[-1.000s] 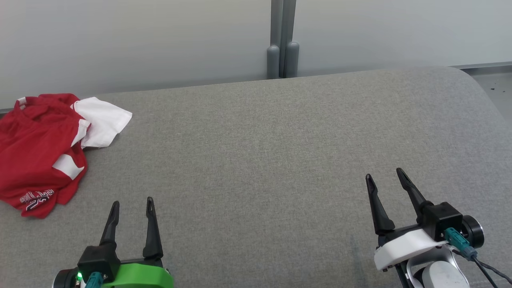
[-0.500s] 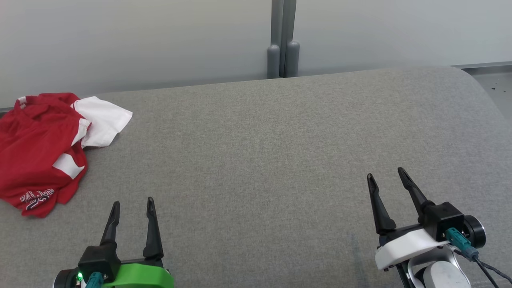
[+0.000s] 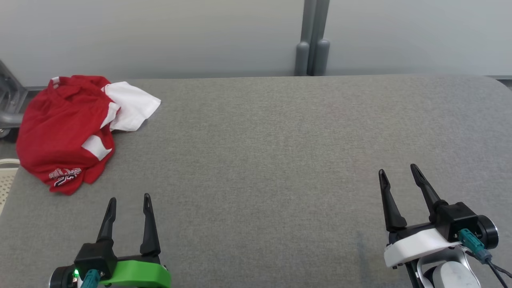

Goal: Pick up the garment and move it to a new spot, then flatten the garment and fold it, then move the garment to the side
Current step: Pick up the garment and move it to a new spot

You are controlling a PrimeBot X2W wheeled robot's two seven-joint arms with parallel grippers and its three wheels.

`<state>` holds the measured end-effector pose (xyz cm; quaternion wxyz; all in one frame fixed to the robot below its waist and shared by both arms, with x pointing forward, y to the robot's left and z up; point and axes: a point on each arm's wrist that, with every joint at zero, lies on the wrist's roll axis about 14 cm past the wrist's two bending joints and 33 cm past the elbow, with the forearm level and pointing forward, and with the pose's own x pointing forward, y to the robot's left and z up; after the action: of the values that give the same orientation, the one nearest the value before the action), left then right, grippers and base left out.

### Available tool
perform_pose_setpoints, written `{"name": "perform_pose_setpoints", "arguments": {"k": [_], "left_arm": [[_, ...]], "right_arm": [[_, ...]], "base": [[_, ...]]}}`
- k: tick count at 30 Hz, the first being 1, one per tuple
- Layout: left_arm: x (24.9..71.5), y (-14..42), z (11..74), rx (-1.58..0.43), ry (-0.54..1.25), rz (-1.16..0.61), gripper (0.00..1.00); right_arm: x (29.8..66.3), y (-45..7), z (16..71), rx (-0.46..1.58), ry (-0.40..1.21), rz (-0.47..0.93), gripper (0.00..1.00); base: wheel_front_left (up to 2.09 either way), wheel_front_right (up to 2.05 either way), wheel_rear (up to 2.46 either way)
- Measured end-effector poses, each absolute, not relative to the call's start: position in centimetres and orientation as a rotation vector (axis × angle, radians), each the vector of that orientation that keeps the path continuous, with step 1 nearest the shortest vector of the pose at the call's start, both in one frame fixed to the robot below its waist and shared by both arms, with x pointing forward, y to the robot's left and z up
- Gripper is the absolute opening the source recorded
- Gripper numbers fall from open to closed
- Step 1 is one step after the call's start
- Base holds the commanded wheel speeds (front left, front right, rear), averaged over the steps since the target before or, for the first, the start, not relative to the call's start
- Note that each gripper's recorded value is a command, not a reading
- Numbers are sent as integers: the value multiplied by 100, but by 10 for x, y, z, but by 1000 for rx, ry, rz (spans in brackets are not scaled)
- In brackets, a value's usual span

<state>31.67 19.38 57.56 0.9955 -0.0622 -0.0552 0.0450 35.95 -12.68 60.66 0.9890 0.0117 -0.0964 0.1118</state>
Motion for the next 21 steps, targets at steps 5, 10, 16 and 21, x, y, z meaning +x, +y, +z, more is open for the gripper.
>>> {"name": "perform_pose_setpoints", "arguments": {"k": [5, 10, 16, 21], "left_arm": [[303, 218, 577, -116, -119, 169, 100], [282, 249, 577, -108, -126, 275, 100], [256, 277, 576, -106, -127, 387, 100], [237, 292, 572, -103, -118, 453, 100]], "right_arm": [[367, -103, 605, 29, -191, 291, 100], [375, -69, 605, 39, -190, 386, 100], [380, -29, 603, 49, -184, 496, 100], [382, -2, 598, 58, -170, 571, 100]], "base": [[0, 0, 0], [0, 0, 0], [0, 0, 0], [0, 0, 0]]}}
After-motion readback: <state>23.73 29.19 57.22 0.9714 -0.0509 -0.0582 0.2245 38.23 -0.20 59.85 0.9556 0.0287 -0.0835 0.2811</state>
